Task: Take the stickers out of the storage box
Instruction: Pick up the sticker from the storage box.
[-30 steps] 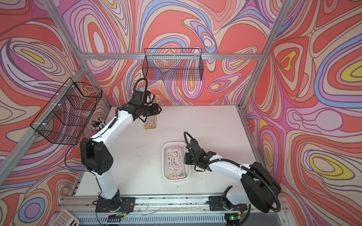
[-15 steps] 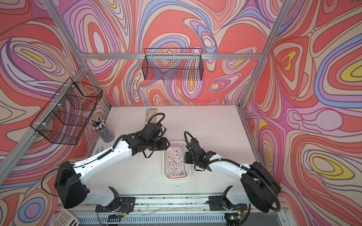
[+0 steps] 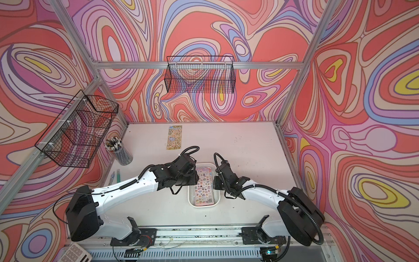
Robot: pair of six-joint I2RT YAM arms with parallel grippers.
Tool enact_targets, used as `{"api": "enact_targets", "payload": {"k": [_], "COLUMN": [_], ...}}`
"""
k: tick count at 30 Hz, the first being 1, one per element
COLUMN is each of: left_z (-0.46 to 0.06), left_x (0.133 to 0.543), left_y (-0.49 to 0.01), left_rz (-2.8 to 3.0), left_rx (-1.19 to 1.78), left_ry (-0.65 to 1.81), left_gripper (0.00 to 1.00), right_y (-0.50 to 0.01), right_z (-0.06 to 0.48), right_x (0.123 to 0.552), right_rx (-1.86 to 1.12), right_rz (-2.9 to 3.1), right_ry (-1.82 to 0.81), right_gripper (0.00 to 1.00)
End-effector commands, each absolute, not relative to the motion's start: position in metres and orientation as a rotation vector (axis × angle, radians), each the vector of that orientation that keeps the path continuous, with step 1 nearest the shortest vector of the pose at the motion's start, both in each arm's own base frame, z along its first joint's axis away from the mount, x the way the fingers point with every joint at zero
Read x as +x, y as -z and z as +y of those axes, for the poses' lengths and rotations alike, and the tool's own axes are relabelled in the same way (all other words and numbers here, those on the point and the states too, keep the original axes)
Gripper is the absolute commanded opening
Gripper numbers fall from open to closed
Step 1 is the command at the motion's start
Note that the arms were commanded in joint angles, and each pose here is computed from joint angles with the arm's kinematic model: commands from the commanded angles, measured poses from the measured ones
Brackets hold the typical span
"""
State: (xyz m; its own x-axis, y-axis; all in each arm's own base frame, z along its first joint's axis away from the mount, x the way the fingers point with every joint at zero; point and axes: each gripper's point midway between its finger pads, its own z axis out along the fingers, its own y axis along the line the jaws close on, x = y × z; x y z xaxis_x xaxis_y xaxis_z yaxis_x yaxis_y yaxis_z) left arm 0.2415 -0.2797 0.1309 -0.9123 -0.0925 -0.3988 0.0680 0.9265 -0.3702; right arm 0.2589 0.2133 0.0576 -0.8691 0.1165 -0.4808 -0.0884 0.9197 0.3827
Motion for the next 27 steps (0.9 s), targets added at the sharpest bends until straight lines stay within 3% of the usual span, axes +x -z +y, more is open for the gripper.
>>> {"api": "enact_targets", "payload": {"k": [1, 15, 27], "left_z": [-0.287, -0.293, -0.301], "left_x": [0.247, 0.24, 0.24], "left_y": [-0.125, -0.089, -0.061], "left_rz": [2.653, 2.691, 2.705], "left_rx": [-0.046, -0.038, -0.048], "left_ry": [0.513, 0.369, 0.294], "left_gripper": [0.51, 0.51, 0.58], "right_y": [-0.061, -0.061, -0.062], "right_z": [0.215, 0.213, 0.212], "right_x": [0.259, 0.26, 0.258], "right_rx": [0.045, 0.068, 0.07], "right_rz": [2.547, 2.537, 2.535], "right_ry": [-0.57, -0.569, -0.577], "right_gripper": [0.1, 0.11, 0.12]}}
